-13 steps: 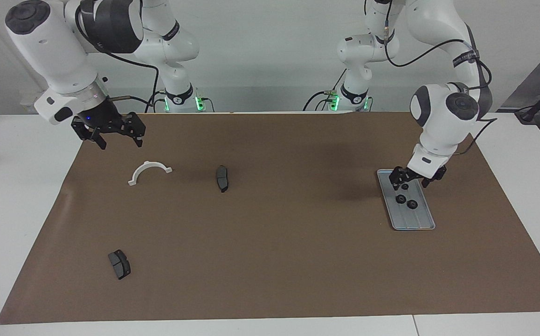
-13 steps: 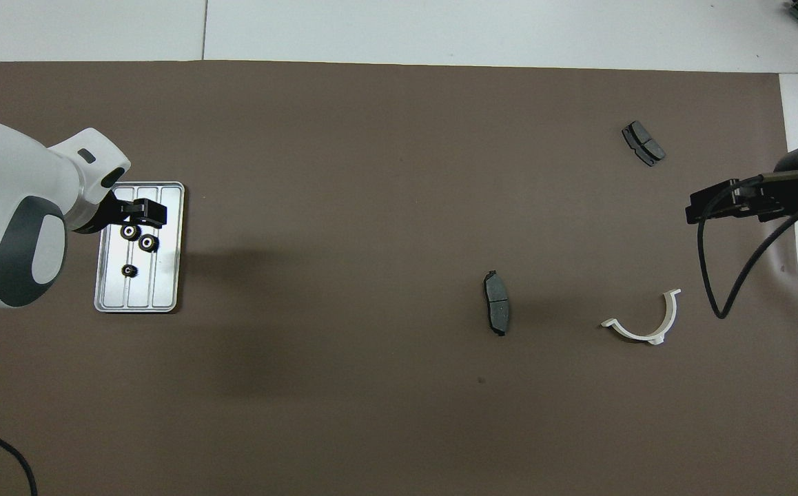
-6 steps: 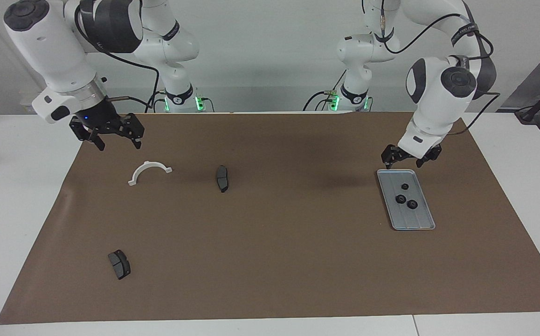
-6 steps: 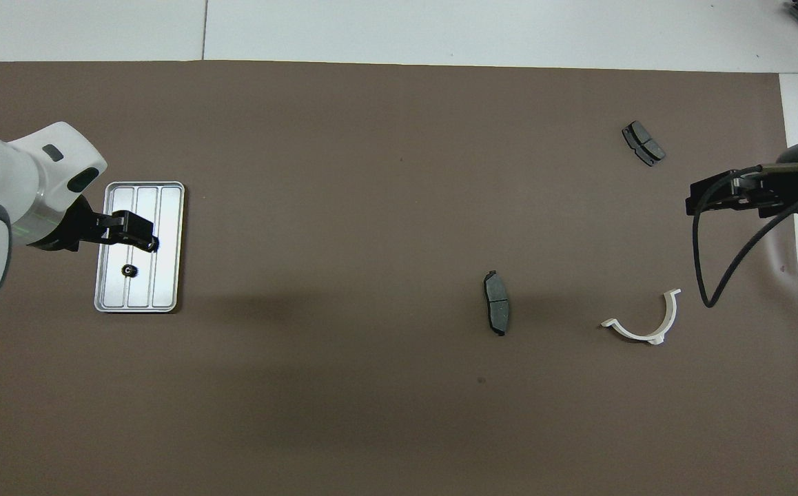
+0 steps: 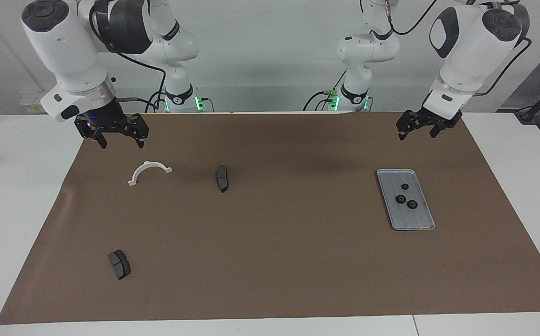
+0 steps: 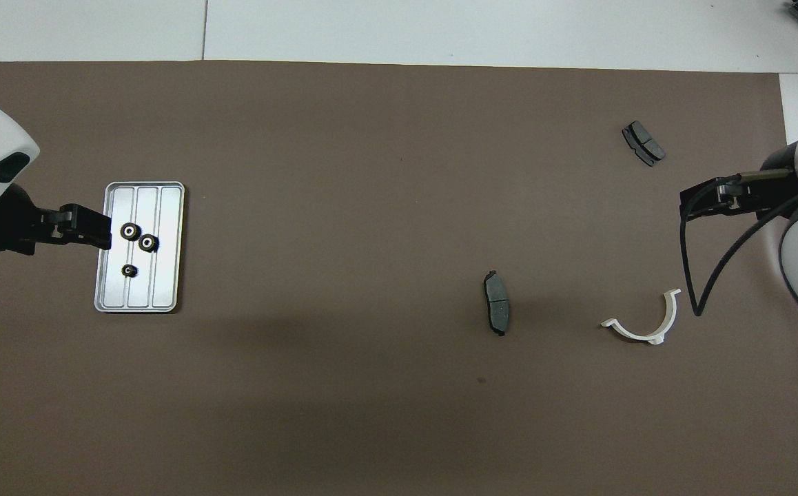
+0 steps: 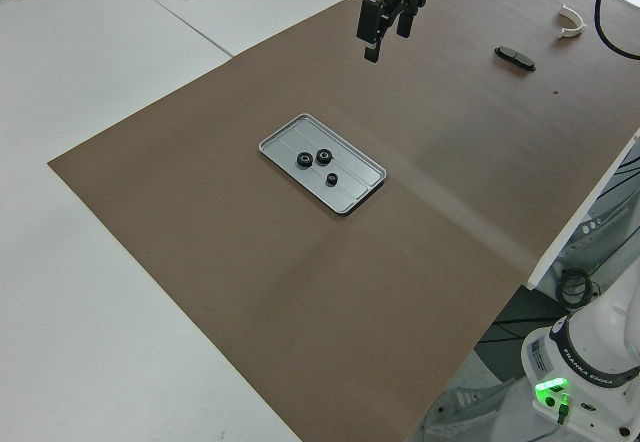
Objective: Pick bearing gear from pile to tray
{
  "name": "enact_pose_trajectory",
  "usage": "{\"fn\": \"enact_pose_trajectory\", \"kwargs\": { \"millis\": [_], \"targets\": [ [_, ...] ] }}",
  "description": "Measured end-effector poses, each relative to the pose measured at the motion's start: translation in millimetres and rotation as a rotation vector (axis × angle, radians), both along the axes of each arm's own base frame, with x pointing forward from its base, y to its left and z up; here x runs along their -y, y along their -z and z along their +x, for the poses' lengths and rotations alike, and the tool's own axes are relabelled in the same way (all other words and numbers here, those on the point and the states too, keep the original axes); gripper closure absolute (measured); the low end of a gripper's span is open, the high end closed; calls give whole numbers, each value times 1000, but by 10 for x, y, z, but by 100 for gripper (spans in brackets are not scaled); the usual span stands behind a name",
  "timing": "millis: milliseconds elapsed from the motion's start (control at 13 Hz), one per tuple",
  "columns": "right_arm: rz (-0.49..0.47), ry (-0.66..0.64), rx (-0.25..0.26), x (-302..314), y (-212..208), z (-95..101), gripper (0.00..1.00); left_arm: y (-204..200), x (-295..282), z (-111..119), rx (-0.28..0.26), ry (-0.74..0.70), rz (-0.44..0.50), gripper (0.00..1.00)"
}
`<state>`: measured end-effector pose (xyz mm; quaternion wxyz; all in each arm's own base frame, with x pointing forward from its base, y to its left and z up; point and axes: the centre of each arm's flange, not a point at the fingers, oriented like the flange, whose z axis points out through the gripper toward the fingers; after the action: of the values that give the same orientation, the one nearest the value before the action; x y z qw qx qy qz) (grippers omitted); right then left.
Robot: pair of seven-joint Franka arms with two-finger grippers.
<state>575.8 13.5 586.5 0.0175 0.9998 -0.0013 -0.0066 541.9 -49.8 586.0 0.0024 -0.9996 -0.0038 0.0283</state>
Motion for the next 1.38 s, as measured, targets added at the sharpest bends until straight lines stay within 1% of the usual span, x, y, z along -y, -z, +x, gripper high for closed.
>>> {"fn": "enact_pose_trajectory", "kwargs": {
  "millis": [154,308,538,923,1385],
  "targets": [
    [0,2,1,11,-5,-2,0,-111,25,-45,2,6,0,0],
    [0,6,2,32,-14,-5,0,-142,-8,-94,-15,7,-3,0],
    [0,13,3,74,-19,-7,0,-263,-159,-78,6,-8,-48,0],
    [0,13,3,73,-20,-8,0,-286,-159,-64,20,0,-59,0],
    [0,13,4,73,-20,-8,0,-283,-118,-67,19,16,-57,0]
  ]
}}
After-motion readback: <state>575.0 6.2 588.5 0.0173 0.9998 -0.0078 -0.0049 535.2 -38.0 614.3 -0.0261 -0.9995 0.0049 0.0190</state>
